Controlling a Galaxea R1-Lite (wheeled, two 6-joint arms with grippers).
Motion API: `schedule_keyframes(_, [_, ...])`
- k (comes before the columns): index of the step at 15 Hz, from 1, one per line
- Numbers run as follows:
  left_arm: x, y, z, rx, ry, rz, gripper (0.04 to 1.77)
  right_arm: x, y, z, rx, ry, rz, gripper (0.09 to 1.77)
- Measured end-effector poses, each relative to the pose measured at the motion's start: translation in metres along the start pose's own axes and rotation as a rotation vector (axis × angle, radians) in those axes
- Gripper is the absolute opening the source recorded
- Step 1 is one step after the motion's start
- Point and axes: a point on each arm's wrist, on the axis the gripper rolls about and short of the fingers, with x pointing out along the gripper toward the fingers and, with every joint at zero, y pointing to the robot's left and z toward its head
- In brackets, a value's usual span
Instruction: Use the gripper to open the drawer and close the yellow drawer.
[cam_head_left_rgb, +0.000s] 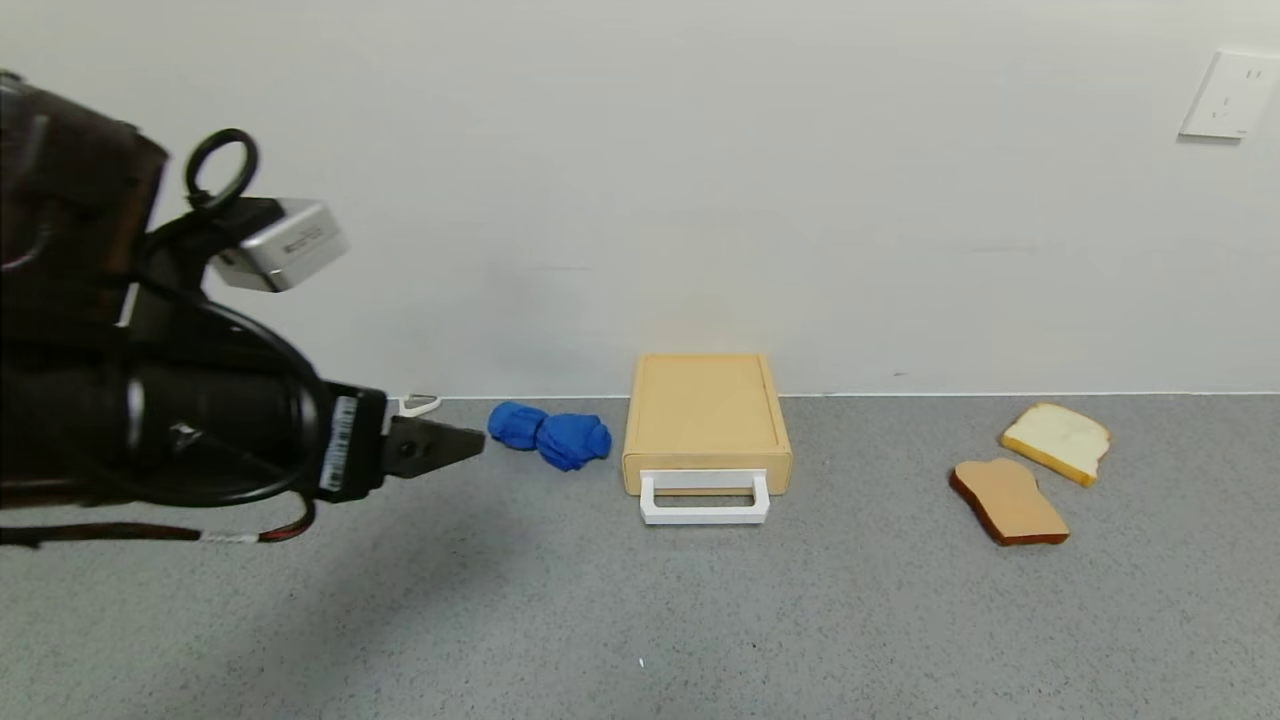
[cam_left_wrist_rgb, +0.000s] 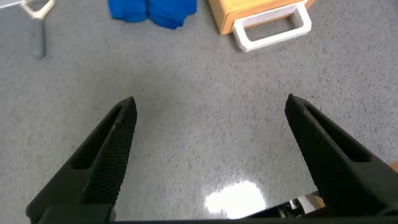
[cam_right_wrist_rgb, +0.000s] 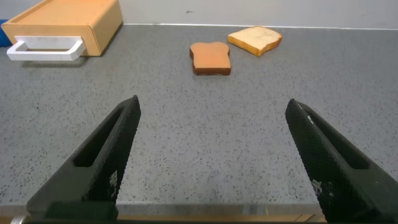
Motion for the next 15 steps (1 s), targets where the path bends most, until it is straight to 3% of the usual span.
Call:
schedule_keyframes(8, [-0.097, 0.031, -0.066, -0.093, -0.165, 0.096, 1.72, 0.000, 0.000, 0.000, 0.000, 0.000, 0.000, 1.71])
schedule_keyframes(15, [-0.171, 0.031, -0.142, -0.149, -0.290, 0.211, 1.72, 0.000, 0.000, 0.000, 0.000, 0.000, 0.000, 1.71])
